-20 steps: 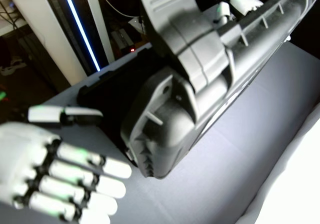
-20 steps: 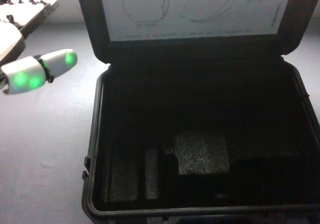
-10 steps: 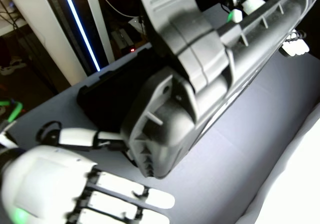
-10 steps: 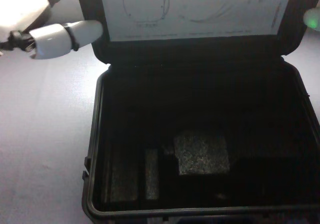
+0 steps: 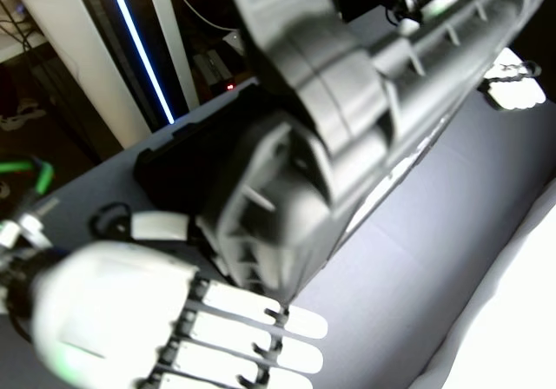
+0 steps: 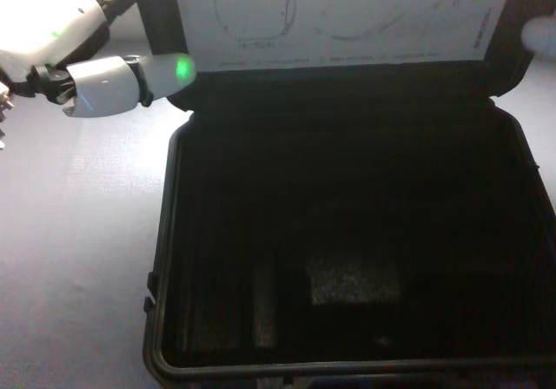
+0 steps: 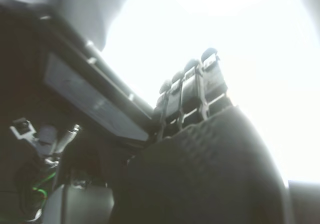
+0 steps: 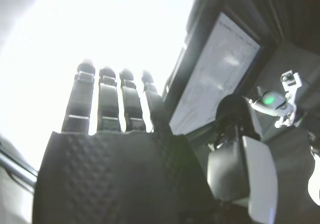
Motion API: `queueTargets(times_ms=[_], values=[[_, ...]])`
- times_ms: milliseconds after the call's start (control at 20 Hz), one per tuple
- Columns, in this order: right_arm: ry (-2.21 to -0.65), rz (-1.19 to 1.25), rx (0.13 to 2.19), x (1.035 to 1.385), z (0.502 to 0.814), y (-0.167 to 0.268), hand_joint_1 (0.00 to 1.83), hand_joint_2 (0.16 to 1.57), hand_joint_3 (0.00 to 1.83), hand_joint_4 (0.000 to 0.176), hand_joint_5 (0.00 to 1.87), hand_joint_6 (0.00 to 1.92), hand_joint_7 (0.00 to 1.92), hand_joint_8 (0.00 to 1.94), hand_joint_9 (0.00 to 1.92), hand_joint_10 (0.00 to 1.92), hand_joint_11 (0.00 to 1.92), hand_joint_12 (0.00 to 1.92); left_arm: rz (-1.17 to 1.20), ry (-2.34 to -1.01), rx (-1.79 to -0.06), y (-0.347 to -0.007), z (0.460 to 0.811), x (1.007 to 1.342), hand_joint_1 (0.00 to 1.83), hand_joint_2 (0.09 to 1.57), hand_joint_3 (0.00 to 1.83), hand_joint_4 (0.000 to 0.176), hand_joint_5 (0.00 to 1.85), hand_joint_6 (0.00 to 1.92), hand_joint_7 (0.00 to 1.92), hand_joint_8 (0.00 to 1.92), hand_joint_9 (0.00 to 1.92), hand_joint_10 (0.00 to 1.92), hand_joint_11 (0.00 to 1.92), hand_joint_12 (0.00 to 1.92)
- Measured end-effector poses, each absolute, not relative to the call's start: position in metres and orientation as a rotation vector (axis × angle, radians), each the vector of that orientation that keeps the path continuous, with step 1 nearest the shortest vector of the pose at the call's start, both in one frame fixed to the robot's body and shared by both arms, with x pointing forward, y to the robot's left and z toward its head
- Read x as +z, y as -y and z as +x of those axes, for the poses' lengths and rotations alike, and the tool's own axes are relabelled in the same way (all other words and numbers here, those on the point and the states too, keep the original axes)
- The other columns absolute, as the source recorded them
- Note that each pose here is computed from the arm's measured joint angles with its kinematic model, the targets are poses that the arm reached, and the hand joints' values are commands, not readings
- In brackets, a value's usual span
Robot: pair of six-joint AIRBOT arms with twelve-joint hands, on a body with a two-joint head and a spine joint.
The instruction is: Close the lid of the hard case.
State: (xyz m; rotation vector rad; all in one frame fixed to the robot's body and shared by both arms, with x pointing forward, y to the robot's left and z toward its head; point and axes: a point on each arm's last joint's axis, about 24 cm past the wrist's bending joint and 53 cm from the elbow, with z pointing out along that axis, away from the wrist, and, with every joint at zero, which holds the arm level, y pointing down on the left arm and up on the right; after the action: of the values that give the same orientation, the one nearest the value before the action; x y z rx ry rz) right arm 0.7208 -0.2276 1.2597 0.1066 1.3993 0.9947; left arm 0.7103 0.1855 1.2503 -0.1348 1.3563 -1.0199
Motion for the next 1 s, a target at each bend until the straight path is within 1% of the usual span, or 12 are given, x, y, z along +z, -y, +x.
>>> queueTargets(times_ms=[50, 100, 150, 200, 250, 300, 350, 400, 550, 700, 800, 1000], values=[[-1.393, 0.097, 1.006, 1.26, 0.715, 0.226, 0.0, 1.23, 0.0, 0.057, 0.08, 0.0, 0.08, 0.0, 0.05, 0.0, 0.07, 0.04, -0.127, -1.347, -1.021, -0.187, 0.706, 1.253, 0.0, 1.19, 0.0, 0.0, 0.0, 0.0, 0.0, 0.0, 0.0, 0.0, 0.0, 0.0], [-1.398, 0.084, 1.016, 1.257, 0.707, 0.224, 0.0, 1.2, 0.0, 0.069, 0.08, 0.0, 0.08, 0.0, 0.05, 0.0, 0.07, 0.04, -0.105, -1.334, -1.026, -0.188, 0.697, 1.255, 0.0, 1.18, 0.0, 0.0, 0.0, 0.0, 0.0, 0.0, 0.0, 0.0, 0.0, 0.0], [-1.41, 0.076, 1.023, 1.252, 0.701, 0.221, 0.0, 1.16, 0.0, 0.033, 0.09, 0.0, 0.09, 0.0, 0.07, 0.01, 0.09, 0.05, -0.097, -1.331, -1.035, -0.187, 0.69, 1.253, 0.0, 1.19, 0.0, 0.0, 0.0, 0.0, 0.0, 0.0, 0.0, 0.0, 0.0, 0.0], [-1.417, 0.064, 1.027, 1.249, 0.696, 0.219, 0.0, 1.16, 0.0, 0.033, 0.09, 0.0, 0.09, 0.0, 0.07, 0.01, 0.09, 0.05, -0.089, -1.328, -1.039, -0.187, 0.685, 1.253, 0.0, 1.19, 0.0, 0.0, 0.0, 0.0, 0.0, 0.0, 0.0, 0.0, 0.0, 0.0], [-1.423, 0.051, 1.035, 1.247, 0.691, 0.216, 0.02, 1.16, 0.0, 0.02, 0.1, 0.0, 0.09, 0.0, 0.07, 0.01, 0.08, 0.05, -0.072, -1.332, -1.042, -0.184, 0.68, 1.251, 0.0, 1.19, 0.0, 0.0, 0.0, 0.0, 0.0, 0.0, 0.0, 0.0, 0.01, 0.0], [-1.421, 0.034, 1.043, 1.247, 0.686, 0.213, 0.03, 1.17, 0.0, 0.014, 0.11, 0.01, 0.1, 0.01, 0.09, 0.01, 0.09, 0.05, -0.063, -1.33, -1.048, -0.183, 0.676, 1.251, 0.0, 1.18, 0.0, 0.0, 0.0, 0.0, 0.0, 0.0, 0.0, 0.0, 0.02, 0.01], [-1.416, 0.001, 1.066, 1.246, 0.675, 0.205, 0.04, 1.17, 0.0, 0.015, 0.12, 0.01, 0.11, 0.01, 0.1, 0.02, 0.11, 0.05, -0.052, -1.323, -1.051, -0.183, 0.671, 1.252, 0.0, 1.18, 0.0, 0.0, 0.0, 0.0, 0.0, 0.0, 0.01, 0.0, 0.01, 0.01], [-1.415, -0.026, 1.076, 1.245, 0.669, 0.2, 0.03, 1.16, 0.0, 0.003, 0.11, 0.01, 0.1, 0.01, 0.09, 0.01, 0.11, 0.05, -0.036, -1.323, -1.044, -0.184, 0.668, 1.252, 0.0, 1.18, 0.0, 0.0, 0.0, 0.0, 0.0, 0.0, 0.0, 0.0, 0.01, 0.0], [-1.422, -0.033, 1.098, 1.241, 0.658, 0.197, 0.05, 1.12, 0.0, 0.0, 0.13, 0.01, 0.11, 0.0, 0.09, 0.0, 0.09, 0.04, -0.043, -1.323, -1.057, -0.184, 0.663, 1.251, 0.0, 1.16, 0.0, 0.008, 0.0, 0.0, 0.0, 0.0, 0.0, 0.0, 0.01, 0.0], [-1.431, -0.038, 1.1, 1.238, 0.653, 0.198, 0.06, 1.14, 0.0, 0.0, 0.12, 0.0, 0.1, 0.0, 0.1, 0.0, 0.11, 0.05, -0.039, -1.318, -1.061, -0.187, 0.656, 1.251, 0.0, 1.19, 0.0, 0.011, 0.0, 0.0, 0.0, 0.0, 0.0, 0.0, 0.0, 0.0], [-1.438, -0.036, 1.104, 1.235, 0.649, 0.198, 0.06, 1.16, 0.01, 0.0, 0.11, 0.0, 0.1, 0.0, 0.09, 0.0, 0.09, 0.04, -0.031, -1.324, -1.063, -0.188, 0.651, 1.249, 0.0, 1.21, 0.01, 0.0, 0.0, 0.0, 0.0, 0.0, 0.0, 0.0, 0.0, 0.0], [-1.454, -0.041, 1.122, 1.226, 0.64, 0.195, 0.08, 1.19, 0.01, 0.0, 0.08, 0.0, 0.09, 0.0, 0.06, 0.0, 0.06, 0.02, -0.036, -1.36, -1.06, -0.192, 0.641, 1.237, 0.0, 1.25, 0.02, 0.0, 0.0, 0.0, 0.0, 0.0, 0.0, 0.0, 0.02, 0.01]])
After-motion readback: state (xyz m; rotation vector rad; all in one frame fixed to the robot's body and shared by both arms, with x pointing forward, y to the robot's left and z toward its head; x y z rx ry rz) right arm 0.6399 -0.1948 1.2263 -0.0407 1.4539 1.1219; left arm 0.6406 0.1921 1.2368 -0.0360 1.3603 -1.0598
